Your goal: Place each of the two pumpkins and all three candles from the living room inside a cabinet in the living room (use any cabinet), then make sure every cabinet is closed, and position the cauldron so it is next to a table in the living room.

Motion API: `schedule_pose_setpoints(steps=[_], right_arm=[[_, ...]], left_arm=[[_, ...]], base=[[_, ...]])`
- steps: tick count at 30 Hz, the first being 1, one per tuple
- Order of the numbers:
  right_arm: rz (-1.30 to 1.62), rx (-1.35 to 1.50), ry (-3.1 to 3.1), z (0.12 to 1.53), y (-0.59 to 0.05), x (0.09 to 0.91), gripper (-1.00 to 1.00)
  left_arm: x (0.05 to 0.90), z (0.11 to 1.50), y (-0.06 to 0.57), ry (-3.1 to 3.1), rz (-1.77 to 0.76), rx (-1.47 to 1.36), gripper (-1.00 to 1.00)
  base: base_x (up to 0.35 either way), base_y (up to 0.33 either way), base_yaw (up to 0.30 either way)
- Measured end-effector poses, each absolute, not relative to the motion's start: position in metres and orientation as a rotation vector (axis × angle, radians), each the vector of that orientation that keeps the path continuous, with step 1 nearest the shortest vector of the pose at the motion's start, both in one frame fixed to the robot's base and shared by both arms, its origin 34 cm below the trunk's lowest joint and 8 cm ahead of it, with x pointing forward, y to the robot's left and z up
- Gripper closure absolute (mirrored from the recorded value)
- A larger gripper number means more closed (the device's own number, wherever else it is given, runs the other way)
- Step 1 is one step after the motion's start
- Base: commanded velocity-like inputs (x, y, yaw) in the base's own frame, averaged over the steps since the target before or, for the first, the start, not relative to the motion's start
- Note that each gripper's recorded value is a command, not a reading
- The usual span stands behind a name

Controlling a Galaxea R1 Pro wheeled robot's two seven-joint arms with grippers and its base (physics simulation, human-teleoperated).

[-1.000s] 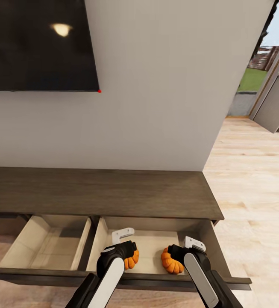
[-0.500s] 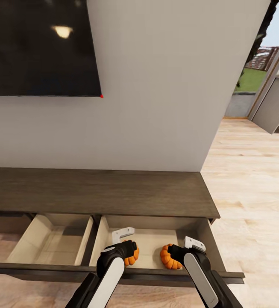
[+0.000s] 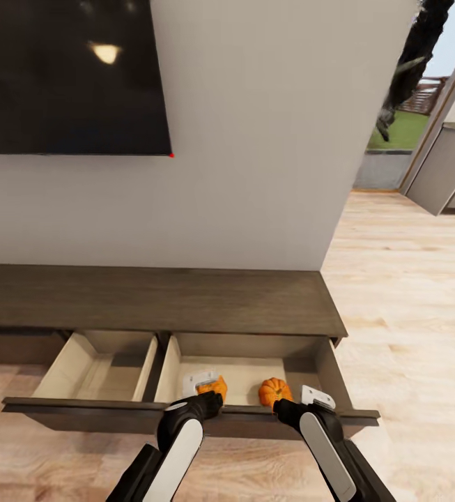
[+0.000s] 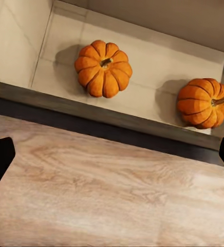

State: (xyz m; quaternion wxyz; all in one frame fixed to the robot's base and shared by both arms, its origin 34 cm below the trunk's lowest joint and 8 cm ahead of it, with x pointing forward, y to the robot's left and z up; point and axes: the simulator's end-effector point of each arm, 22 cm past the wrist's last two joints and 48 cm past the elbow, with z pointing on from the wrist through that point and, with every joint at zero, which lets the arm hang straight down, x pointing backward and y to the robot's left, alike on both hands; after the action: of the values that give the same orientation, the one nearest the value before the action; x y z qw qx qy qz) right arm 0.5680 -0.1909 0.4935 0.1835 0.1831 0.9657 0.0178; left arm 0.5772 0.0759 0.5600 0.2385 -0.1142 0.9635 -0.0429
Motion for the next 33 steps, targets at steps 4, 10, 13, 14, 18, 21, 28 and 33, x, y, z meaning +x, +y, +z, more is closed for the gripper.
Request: schedule_pose_setpoints(steps=[4,10,13,14,18,21,28,33], right_arm=[[0.050,0.516,2.724,0.493,-0.191,0.568,-1.00],[0.050,0.516,2.724,0.489,-0.191,0.567,-1.00],[0.050,0.516,2.724,0.484,-0.191,0.566,-1.00],[0.050,0.516,2.724,0.482,-0.191,0.566,-1.00],[0.051,0.515,2.724,0.474,-0.191,0.565,-1.00],[0.051,0.515,2.724,0.468,-0.191,0.564,-1.00],[0.053,0.515,2.722,0.453,-0.191,0.561,-1.00],[0.050,0.513,2.728,0.441,-0.191,0.558,-1.00]], left_arm=[[0.577,0.560,0.076,2.639,-0.119,-0.313,-1.00],[0.577,0.556,0.076,2.639,-0.119,-0.313,-1.00],[0.576,0.550,0.076,2.638,-0.118,-0.313,-1.00],[0.576,0.549,0.076,2.638,-0.118,-0.313,-1.00],[0.574,0.541,0.076,2.636,-0.119,-0.313,-1.00],[0.575,0.538,0.075,2.629,-0.124,-0.315,-1.00],[0.573,0.525,0.075,2.624,-0.127,-0.315,-1.00],[0.571,0.515,0.074,2.621,-0.121,-0.301,-1.00]], base=[[-0.345,0.000,0.000],[-0.333,0.000,0.000],[-0.265,0.000,0.000],[-0.143,0.000,0.000],[-0.053,0.000,0.000],[-0.011,0.000,0.000],[-0.001,0.000,0.000],[0.000,0.000,0.000]])
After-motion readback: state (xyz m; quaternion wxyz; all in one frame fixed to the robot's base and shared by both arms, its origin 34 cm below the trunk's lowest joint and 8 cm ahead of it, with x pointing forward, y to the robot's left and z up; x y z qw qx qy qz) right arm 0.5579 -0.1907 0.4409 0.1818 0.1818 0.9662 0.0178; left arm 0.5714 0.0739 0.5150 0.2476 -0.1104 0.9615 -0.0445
